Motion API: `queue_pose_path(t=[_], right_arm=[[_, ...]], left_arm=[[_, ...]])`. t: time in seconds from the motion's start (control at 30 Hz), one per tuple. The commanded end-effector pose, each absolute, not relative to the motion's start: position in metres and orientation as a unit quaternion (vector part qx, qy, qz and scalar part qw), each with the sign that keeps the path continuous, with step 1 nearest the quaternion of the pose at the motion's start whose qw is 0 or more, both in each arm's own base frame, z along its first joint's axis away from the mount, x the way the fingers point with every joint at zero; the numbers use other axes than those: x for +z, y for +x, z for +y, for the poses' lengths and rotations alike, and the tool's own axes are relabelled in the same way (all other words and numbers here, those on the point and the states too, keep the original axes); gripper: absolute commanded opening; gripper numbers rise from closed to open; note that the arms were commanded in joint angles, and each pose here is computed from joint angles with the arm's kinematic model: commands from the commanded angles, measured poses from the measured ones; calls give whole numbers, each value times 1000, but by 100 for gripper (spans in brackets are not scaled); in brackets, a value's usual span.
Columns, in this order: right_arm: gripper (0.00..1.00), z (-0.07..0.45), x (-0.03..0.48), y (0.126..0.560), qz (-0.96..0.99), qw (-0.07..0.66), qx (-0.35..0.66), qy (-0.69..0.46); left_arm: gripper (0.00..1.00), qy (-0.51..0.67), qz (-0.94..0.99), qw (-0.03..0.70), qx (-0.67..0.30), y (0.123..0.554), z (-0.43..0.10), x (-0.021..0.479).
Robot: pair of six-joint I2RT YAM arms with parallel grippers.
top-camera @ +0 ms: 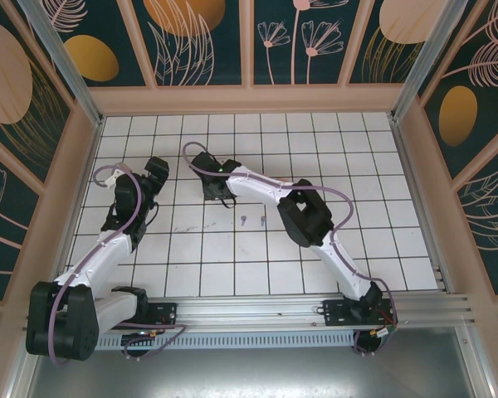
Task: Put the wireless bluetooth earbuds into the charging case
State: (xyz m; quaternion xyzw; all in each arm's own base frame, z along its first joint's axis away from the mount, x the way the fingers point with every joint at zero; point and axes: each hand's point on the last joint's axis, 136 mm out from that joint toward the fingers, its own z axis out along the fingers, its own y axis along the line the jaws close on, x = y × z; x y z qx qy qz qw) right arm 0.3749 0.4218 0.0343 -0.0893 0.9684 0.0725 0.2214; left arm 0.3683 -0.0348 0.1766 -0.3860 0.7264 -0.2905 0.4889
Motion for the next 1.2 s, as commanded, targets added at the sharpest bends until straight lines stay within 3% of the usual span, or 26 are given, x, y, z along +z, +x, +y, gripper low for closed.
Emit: queue_pose_path(t=[0.0,0.57,1.17], right_arm=[[44,422,85,377,955,264,98,-96],[43,398,78,349,952,249,118,-135],[43,375,46,349,960,228,63,-150]], left_arm=[[99,-351,718,513,-314,378,-42,207],[99,-301,745,465,-370,397,-83,203],[99,-279,764,447,-372,398,-104,193]])
